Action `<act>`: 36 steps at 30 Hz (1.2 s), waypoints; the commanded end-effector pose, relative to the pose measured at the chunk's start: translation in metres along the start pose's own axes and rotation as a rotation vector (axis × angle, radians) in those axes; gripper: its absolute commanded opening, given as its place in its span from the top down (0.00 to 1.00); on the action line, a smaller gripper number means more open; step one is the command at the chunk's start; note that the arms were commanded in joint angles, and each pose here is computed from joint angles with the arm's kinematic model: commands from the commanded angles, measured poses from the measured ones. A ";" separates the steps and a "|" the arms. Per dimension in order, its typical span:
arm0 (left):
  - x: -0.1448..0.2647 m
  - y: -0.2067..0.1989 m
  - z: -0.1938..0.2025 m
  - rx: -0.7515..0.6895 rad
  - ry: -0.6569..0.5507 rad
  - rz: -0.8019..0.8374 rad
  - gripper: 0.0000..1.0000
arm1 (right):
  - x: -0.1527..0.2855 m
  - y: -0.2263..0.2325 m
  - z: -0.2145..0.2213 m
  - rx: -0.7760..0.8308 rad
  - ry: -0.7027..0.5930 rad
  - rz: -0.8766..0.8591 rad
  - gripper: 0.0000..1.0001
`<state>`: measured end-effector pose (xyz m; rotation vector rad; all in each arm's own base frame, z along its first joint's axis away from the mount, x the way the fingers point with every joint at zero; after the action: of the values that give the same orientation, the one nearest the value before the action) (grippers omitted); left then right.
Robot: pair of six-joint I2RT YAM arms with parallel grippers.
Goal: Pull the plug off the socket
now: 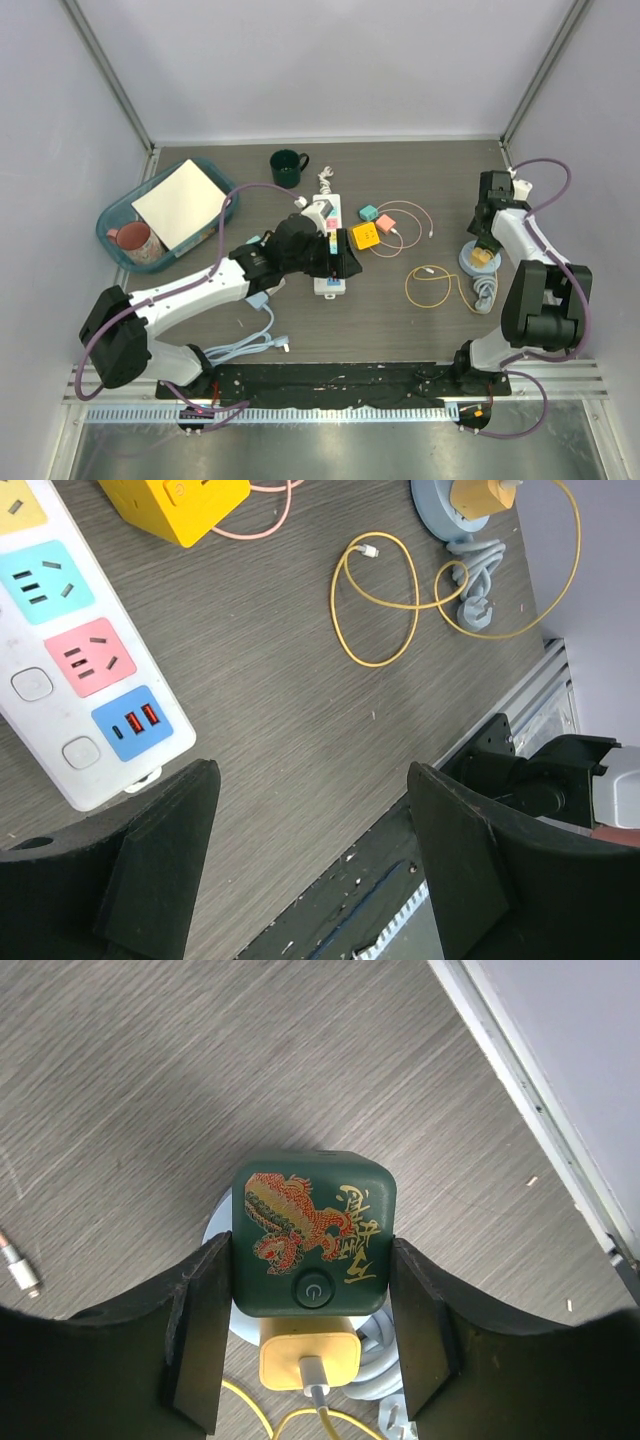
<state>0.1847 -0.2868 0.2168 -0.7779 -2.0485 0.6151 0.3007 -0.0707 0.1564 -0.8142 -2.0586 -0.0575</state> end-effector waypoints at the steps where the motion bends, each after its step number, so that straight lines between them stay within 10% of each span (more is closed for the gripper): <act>1: 0.003 -0.006 -0.005 -0.003 -0.051 0.037 0.20 | 0.020 0.014 -0.011 -0.012 -0.100 -0.184 0.65; 15: -0.047 -0.017 -0.011 0.021 0.000 0.089 0.32 | 0.088 0.102 0.026 0.189 -0.155 -0.443 0.73; 36: -0.183 -0.002 -0.007 0.178 0.018 0.072 0.32 | 0.107 0.099 0.039 0.214 -0.187 -0.497 0.77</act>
<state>0.2659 -0.4070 0.1106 -0.7234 -1.8842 0.7562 0.2849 0.0736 0.1648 -0.1832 -2.2632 -0.0012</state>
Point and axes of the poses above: each gripper's point midway between its finger pads, its own x axis back along the fingers, its own y axis along the line the jaws close on, z = x × y, the point moved 8 cm from there along x, back along the fingers, and after that the axes turned 6 degrees about x, right-handed, at the moved point
